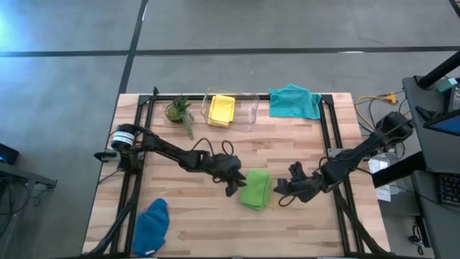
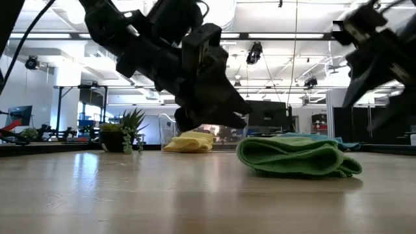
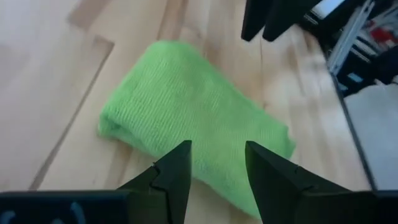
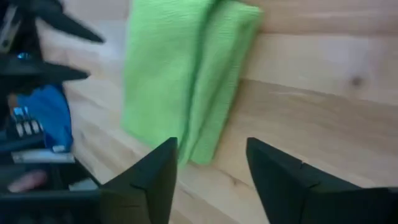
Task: Fold microfiber towels
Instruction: Put the green towel into the bin
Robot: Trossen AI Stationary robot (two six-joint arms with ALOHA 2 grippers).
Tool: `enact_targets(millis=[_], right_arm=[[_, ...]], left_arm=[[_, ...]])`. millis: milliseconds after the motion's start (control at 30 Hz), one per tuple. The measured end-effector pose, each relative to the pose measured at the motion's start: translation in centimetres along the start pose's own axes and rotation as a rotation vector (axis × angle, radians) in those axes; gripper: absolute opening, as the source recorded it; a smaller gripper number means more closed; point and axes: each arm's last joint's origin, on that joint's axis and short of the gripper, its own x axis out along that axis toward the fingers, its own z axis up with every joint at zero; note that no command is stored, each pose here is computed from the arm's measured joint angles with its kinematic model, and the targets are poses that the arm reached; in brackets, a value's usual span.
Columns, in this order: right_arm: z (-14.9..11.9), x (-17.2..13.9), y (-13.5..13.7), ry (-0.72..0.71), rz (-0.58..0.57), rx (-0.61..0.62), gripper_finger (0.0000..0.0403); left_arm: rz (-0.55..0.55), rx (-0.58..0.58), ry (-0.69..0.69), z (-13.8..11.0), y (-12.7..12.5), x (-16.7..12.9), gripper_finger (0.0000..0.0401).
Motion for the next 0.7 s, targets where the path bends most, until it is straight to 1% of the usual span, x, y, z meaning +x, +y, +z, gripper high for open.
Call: enact_targets(millis=[100, 200, 300, 400, 533, 700], right_arm=[[0.3, 0.4, -1.1, -0.015, -0.030, 0.088, 0.0221], [0.5, 0.9, -1.2, -0.029, -0.037, 0.130, 0.0261], [0.7, 1.8, -1.2, -0.048, -0.042, 0.150, 0.0297], [0.8, 3.1, -1.0, -0.055, -0.025, 0.176, 0.0327], [1.0, 4.7, -0.8, -0.043, -0.009, 0.204, 0.0350], [1.3, 5.8, -0.6, -0.041, 0.010, 0.220, 0.0356]], left_arm=[[-0.028, -0.099, 0.041, 0.3, 1.0, -0.2, 0.0134], [-0.004, -0.164, 0.124, -0.2, 2.2, -0.1, 0.0134], [0.010, -0.186, 0.178, -0.8, 2.9, 0.1, 0.0134], [-0.013, -0.193, 0.205, -1.1, 3.1, 0.5, 0.0134], [-0.010, -0.195, 0.212, -1.3, 3.3, 0.7, 0.0134], [-0.009, -0.195, 0.213, -1.5, 3.4, 0.9, 0.0134]])
